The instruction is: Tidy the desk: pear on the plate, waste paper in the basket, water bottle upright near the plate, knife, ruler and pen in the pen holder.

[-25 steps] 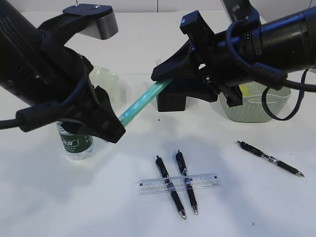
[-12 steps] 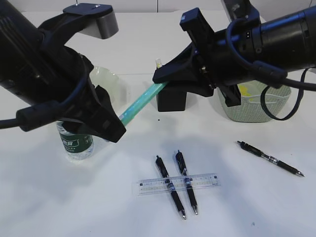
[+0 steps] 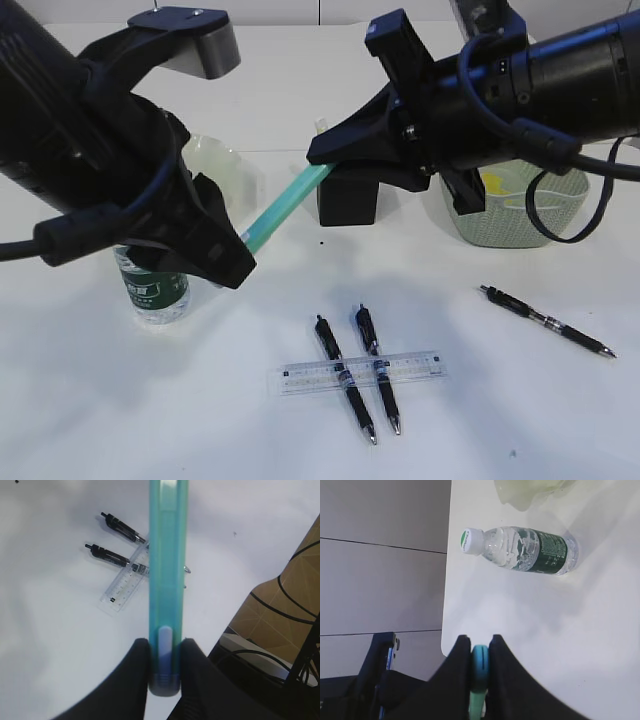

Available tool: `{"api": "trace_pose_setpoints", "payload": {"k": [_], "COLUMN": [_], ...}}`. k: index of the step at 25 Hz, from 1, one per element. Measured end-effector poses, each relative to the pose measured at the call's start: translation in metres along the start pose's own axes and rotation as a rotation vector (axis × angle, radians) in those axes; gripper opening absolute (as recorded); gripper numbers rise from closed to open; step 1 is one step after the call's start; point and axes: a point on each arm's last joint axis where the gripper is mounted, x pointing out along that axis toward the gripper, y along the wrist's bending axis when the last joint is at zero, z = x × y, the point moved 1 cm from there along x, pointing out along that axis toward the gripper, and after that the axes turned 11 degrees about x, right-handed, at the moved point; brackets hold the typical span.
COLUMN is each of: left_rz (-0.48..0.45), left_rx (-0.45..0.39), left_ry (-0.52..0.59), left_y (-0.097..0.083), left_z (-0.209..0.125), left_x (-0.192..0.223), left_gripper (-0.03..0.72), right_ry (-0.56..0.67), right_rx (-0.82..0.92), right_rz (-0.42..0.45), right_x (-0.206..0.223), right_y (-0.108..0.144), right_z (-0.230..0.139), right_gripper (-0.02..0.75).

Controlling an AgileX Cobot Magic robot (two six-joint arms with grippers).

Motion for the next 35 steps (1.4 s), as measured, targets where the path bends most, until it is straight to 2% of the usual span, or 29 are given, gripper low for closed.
{"api": "trace_pose_setpoints", "payload": {"k": [2, 8, 11, 15, 21, 29, 35], "left_rz": [0.001, 0.004, 0.015, 0.046, 0.091, 0.131, 0.152], "left_rx": [0.0, 0.001, 0.01, 0.03, 0.056, 0.066, 0.055], "left_ry": [-0.002, -0.007, -0.003, -0.046, -0.16, -0.157, -0.193], "left_y": [0.0, 0.0, 0.002, 0.002, -0.002, 0.001, 0.005], "left_z": [0.0, 0.001, 0.0, 0.002, 0.006, 0.002, -0.002], "left_x": [0.0, 0.0, 0.0, -0.009, -0.034, -0.035, -0.024], "left_gripper": [0.158, 0.363, 0.403, 0.413, 0.415, 0.415, 0.413], "right_ry": [0.0, 0.001, 0.001, -0.001, -0.033, -0.147, -0.159], "right_rx": [-0.007, -0.021, -0.023, -0.031, -0.003, 0.029, 0.063], "right_rz": [-0.001, -0.006, -0.006, 0.005, 0.078, 0.154, 0.212], "right_x": [0.0, 0.0, 0.0, 0.0, -0.003, -0.04, -0.047], "right_y": [0.0, -0.001, -0.001, 0.0, 0.006, 0.012, 0.018], "right_z": [0.0, 0.0, 0.0, 0.0, 0.006, 0.026, 0.028], "right_gripper": [0.053, 0.052, 0.052, 0.052, 0.052, 0.052, 0.052]}}
